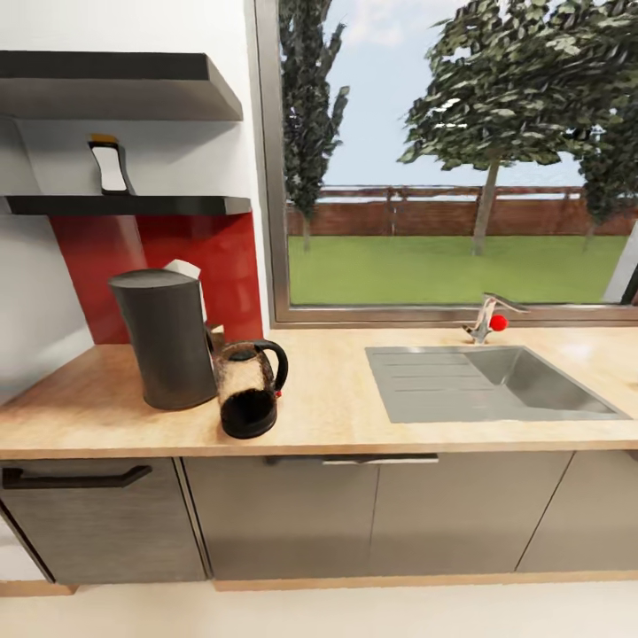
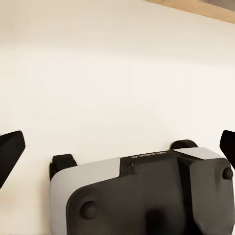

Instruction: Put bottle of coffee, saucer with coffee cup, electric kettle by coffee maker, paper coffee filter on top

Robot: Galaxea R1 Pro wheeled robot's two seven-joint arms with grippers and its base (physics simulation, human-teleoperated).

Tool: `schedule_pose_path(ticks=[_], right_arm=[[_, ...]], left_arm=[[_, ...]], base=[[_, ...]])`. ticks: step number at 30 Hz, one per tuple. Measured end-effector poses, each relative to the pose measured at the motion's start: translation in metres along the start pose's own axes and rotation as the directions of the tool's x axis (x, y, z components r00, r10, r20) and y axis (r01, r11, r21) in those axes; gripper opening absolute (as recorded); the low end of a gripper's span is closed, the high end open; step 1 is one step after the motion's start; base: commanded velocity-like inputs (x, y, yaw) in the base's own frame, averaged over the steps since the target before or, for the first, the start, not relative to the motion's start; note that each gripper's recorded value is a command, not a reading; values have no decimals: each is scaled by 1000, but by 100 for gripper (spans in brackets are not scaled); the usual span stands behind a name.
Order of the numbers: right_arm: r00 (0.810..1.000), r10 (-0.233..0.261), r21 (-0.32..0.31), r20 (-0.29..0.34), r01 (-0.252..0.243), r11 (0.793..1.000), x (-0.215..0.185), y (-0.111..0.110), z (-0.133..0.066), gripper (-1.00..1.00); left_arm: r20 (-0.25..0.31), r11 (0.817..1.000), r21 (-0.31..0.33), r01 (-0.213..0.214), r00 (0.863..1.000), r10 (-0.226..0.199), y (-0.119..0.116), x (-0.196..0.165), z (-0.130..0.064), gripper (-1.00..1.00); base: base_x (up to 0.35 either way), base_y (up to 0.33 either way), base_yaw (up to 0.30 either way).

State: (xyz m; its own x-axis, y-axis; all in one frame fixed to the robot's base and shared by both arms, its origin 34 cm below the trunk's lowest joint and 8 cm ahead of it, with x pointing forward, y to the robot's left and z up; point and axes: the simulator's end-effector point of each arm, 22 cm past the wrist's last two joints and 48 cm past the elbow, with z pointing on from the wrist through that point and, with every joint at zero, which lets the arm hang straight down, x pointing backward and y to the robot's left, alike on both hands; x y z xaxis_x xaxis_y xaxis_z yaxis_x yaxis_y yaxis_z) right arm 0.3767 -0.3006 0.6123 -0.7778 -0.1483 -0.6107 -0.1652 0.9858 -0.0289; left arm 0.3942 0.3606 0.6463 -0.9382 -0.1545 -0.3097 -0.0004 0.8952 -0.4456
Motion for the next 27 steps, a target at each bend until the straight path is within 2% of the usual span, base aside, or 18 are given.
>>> schedule_pose_path(ticks=[5, 14, 27], right_arm=[[1000, 0, 1, 0, 0, 1000, 0, 0, 0, 100], [1000, 1, 1, 0, -1, 1000, 0, 0, 0, 100], [1000, 2, 1, -1, -2, 1000, 0, 0, 0, 100]], left_arm=[[0, 1000, -1, 0, 1000, 0, 1, 0, -1, 100], [0, 1000, -1, 0, 1000, 0, 1, 0, 0, 100], [0, 1000, -2, 0, 1000, 0, 1, 0, -1, 100]], base=[[86, 279, 18], [23, 126, 2], [1, 295, 0]])
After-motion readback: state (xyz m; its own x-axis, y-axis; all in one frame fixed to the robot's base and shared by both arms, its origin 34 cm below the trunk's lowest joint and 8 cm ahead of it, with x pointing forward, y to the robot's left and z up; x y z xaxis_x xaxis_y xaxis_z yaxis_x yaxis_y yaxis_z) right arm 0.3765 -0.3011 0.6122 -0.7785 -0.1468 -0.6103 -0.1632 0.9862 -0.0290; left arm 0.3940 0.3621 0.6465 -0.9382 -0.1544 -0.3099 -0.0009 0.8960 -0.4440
